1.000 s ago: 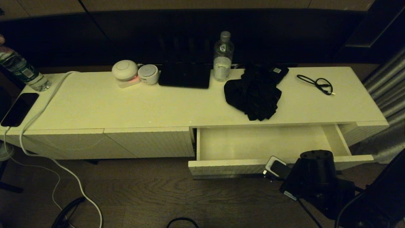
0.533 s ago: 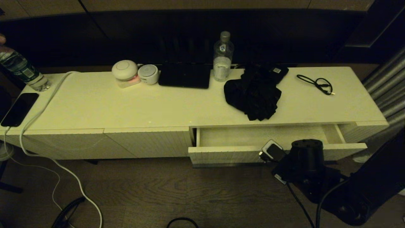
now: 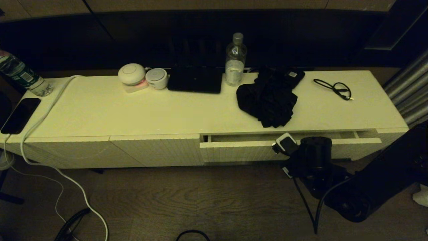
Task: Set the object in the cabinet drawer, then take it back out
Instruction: Close the drawer
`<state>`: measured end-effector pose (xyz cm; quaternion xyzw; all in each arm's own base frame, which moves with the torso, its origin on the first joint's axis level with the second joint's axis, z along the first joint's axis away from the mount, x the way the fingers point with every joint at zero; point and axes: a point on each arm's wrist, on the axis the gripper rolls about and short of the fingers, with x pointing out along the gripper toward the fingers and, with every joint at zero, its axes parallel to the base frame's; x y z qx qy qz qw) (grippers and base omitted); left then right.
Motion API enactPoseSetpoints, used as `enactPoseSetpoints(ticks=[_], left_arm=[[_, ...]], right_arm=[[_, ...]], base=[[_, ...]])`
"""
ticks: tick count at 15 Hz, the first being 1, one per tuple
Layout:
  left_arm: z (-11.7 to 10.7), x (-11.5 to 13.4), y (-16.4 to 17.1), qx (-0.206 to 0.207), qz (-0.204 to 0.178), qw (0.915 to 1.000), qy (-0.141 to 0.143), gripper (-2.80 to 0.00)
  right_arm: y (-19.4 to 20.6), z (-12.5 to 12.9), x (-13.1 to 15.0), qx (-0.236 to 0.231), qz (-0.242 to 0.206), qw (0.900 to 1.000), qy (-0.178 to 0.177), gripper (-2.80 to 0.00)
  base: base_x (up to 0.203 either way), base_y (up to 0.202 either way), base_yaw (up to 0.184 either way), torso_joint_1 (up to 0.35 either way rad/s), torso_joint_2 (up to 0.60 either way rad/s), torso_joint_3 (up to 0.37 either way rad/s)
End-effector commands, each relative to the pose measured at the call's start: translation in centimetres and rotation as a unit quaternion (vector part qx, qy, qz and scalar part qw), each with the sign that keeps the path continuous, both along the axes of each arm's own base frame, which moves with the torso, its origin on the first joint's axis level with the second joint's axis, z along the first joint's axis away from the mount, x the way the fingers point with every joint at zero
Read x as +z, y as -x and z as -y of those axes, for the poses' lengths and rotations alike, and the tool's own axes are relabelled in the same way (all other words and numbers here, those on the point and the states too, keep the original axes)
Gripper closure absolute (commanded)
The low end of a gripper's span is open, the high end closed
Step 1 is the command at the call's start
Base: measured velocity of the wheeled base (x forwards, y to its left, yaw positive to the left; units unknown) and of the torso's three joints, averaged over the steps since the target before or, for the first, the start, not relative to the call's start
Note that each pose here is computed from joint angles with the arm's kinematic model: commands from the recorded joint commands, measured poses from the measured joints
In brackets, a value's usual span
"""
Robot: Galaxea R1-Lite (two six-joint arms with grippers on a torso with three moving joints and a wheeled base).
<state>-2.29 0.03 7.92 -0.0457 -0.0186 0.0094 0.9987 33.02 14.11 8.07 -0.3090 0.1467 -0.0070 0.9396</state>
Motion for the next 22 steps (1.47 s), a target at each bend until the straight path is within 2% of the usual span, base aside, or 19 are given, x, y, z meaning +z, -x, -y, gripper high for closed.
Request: enactPoseSetpoints(ticks=[1,7,15,19,22], left_arm=[[0.0,0.0,0.0,0.001,0.001,1.0000,0.000,0.00],[0.0,0.0,0.0,0.001,0.001,1.0000,0.000,0.00],[0.0,0.0,0.0,0.001,0.001,1.0000,0.000,0.00],[0.0,0.0,0.0,0.001,0.001,1.0000,0.000,0.00],[0.0,0.0,0.0,0.001,0.001,1.0000,0.000,0.00]], right_arm=[[-1.1,-0.4,-0.9,-0.011,0.002,1.000,-0.011,0.00],[-3.4,-0.8,-0.8,-0.029,0.027,0.998,-0.051,0.00],[-3.3,-0.5,0.3,-0.030,0.041,0.997,-0.057,0.00],[-0.4,0.5,1.7,-0.028,0.034,0.998,-0.052,0.00],[4.0,2.2,5.9,-0.021,0.067,0.996,-0.056,0.00]], base=[[0.000,0.000,0.000,0.000,0.00,0.000],[0.000,0.000,0.000,0.000,0.00,0.000],[0.000,0.000,0.000,0.000,0.00,0.000],[0.000,0.000,0.000,0.000,0.00,0.000],[0.000,0.000,0.000,0.000,0.00,0.000]])
